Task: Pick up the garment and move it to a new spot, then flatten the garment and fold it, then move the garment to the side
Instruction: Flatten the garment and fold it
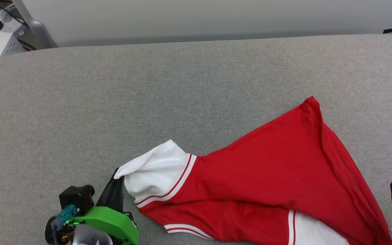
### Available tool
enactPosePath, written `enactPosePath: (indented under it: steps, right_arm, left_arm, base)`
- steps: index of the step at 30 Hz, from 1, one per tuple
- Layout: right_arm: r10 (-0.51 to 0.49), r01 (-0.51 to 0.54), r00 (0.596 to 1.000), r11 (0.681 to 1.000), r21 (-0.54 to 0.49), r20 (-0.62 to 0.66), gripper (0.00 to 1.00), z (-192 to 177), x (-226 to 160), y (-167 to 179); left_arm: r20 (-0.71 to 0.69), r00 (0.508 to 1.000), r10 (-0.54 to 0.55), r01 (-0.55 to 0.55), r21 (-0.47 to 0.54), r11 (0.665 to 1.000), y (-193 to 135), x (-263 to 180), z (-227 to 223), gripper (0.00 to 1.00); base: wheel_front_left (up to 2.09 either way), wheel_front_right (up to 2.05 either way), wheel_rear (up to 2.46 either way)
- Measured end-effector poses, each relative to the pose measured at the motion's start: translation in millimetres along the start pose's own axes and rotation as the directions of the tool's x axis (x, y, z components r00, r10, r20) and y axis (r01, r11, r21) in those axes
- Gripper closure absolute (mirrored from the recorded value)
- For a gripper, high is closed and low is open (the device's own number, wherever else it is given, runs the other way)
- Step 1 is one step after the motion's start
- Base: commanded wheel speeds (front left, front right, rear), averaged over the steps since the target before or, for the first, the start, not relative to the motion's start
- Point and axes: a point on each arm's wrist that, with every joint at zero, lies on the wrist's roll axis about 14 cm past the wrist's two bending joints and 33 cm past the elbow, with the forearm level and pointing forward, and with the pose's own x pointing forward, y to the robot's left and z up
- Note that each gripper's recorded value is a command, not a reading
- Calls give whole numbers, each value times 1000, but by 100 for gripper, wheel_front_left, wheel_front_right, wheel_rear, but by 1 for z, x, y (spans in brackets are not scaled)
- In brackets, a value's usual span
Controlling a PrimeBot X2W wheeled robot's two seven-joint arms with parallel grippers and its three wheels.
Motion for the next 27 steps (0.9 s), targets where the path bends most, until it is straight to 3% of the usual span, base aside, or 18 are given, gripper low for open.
enactPosePath:
  steps: [4,8,12,15,23,27]
  right_arm:
    - [89,-80,979,995,-55,184,0,43,20,29]
    - [209,-186,958,974,-128,196,0,58,47,70]
    - [310,-302,951,929,-214,2,0,47,74,108]
    - [327,-364,929,891,-271,-171,0,41,89,126]
    - [253,-441,864,796,-414,-435,0,32,122,153]
    - [202,-462,830,772,-437,-520,0,9,137,155]
  left_arm:
    - [11,1000,4,-4,-2,1000,2,4,4,100]
    - [32,999,7,-7,-4,1000,4,13,10,100]
    - [43,999,10,-9,-15,1000,4,19,11,100]
    - [39,999,9,-8,-17,1000,4,22,8,100]
    - [62,998,-4,6,-22,1000,2,37,10,100]
    - [61,998,3,-2,-23,1000,7,43,7,100]
  base:
    - [0,0,0]
    - [0,0,0]
    - [0,0,0]
    - [0,0,0]
    - [0,0,0]
    - [0,0,0]
